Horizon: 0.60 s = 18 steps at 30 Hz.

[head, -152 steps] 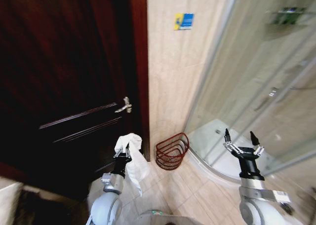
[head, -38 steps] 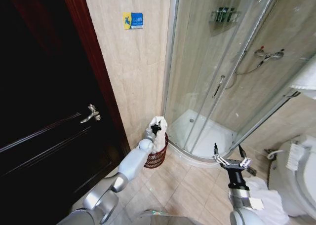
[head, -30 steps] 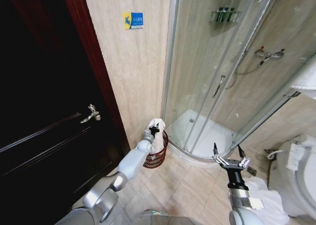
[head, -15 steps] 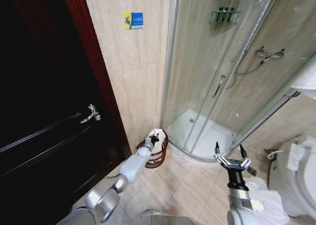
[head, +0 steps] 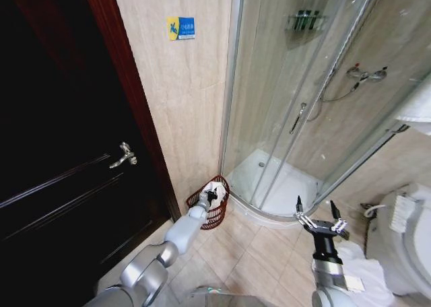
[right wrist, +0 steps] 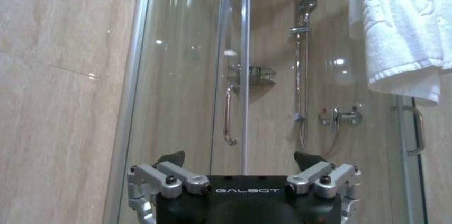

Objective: Discard the used towel into the hamper.

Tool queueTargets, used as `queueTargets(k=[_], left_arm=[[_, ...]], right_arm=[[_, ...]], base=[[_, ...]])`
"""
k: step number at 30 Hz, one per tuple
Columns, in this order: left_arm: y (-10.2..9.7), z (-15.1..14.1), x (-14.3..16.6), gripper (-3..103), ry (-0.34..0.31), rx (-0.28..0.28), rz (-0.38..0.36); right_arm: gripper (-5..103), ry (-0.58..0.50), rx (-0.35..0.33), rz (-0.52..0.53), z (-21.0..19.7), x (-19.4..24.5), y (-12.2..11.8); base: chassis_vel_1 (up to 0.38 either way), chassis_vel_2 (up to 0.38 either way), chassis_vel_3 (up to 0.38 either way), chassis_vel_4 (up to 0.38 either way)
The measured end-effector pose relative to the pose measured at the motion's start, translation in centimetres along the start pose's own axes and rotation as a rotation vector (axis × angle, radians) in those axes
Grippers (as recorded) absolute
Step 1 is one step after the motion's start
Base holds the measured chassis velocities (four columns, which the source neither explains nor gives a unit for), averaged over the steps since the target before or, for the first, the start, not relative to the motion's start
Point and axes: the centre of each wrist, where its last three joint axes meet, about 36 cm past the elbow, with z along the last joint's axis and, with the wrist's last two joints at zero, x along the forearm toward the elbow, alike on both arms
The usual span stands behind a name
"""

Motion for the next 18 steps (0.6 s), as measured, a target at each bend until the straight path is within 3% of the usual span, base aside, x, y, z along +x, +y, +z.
queueTargets(k=[11,18], left_arm=[[-0.6,0.8,0.2,2,0.011,0.000,0.002],[-0.5,1.5,0.1,2,0.042,-0.010,-0.012]], right_arm=[[100,-0.033,-0.023,-0.040,1.1,0.6,0.2],[100,-0.019,-0.028,-0.095,2.0,1.6,0.5]], base=[[-0.099,0.093,0.076,-0.091],[0.007,-0.008,-0.007,0.003]])
